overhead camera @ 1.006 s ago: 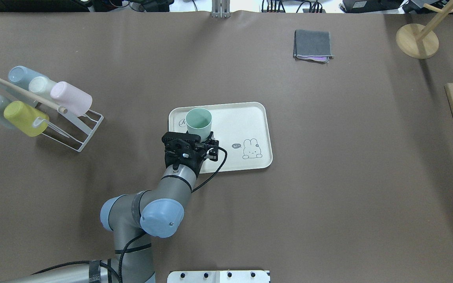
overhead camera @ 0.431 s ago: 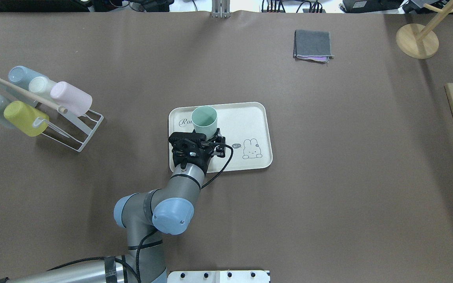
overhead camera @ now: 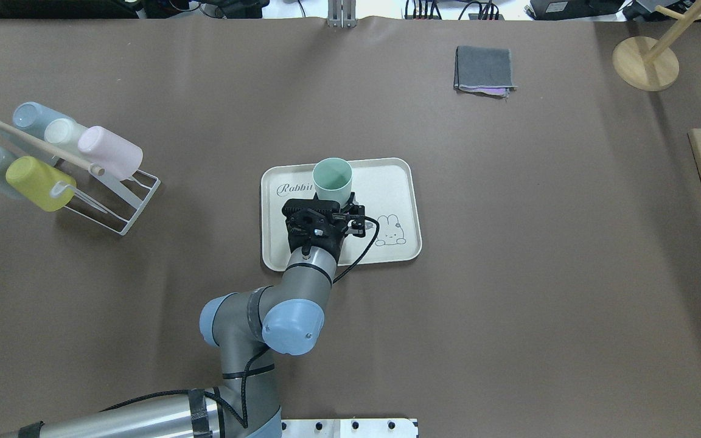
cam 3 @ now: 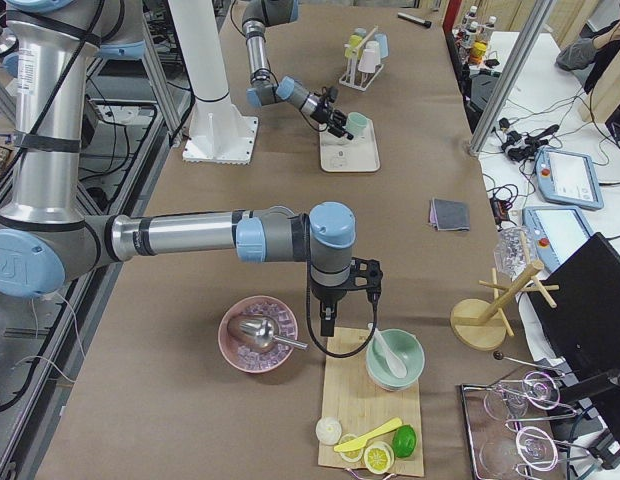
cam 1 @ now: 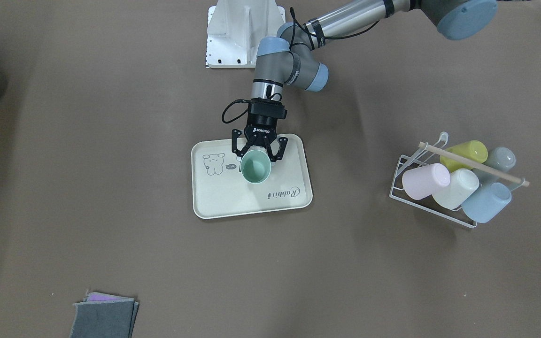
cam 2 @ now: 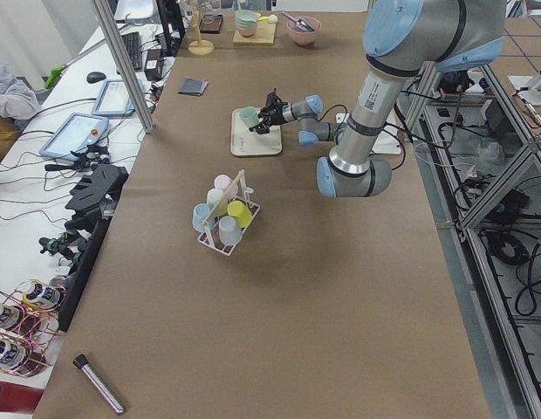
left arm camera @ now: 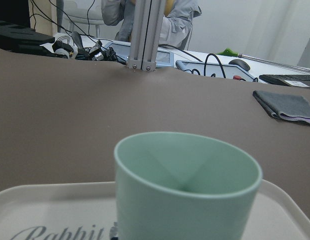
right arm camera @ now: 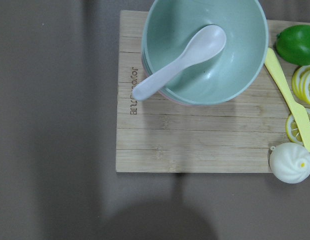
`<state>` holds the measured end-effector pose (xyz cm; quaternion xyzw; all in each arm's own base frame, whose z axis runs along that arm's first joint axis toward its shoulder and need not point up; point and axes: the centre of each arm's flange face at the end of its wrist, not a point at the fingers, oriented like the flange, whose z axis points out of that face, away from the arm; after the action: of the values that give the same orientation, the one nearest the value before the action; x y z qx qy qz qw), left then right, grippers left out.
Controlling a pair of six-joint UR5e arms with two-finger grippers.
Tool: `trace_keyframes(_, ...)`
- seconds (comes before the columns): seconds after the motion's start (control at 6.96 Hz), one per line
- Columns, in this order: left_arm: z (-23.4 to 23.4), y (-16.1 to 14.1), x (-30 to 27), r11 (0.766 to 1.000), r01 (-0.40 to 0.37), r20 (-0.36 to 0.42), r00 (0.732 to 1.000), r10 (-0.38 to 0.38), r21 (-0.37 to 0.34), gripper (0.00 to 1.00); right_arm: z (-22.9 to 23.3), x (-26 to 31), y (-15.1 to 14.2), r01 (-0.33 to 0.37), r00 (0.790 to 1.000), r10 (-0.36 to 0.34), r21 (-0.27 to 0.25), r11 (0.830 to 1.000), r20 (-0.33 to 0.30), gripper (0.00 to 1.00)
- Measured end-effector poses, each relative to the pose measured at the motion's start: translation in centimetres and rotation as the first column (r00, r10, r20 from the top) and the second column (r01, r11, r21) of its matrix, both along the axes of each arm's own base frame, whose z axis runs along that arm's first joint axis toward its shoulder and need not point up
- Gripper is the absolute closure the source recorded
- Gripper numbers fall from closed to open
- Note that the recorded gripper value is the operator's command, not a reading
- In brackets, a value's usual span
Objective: Pick up and place green cup on tray
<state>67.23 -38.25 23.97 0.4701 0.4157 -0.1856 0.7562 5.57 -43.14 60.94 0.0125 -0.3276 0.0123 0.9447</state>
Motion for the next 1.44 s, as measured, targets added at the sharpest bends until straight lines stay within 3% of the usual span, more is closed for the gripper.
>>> trace_keyframes(0.57, 0.4, -0.9, 1.7, 0.993, 0.116, 0.108, 0.987, -0.119, 0.036, 0.84, 0.8, 0.0, 0.5, -0.003, 1.0, 0.003, -0.018, 1.0, 0.0, 0.0)
trace_keyframes(0.86, 1.6, -0.7, 2.3, 0.988, 0.152, 0.102, 0.983, -0.153, 0.026, 0.82, 1.1, 0.0, 0.5, -0.003, 1.0, 0.003, -0.023, 1.0, 0.0, 0.0)
trace_keyframes(1.44, 2.2, 0.7, 3.3, 0.987, 0.162, 0.083, 0.983, -0.163, 0.018, 0.66, 1.1, 0.0, 0.5, -0.002, 1.0, 0.002, -0.024, 1.0, 0.0, 0.0)
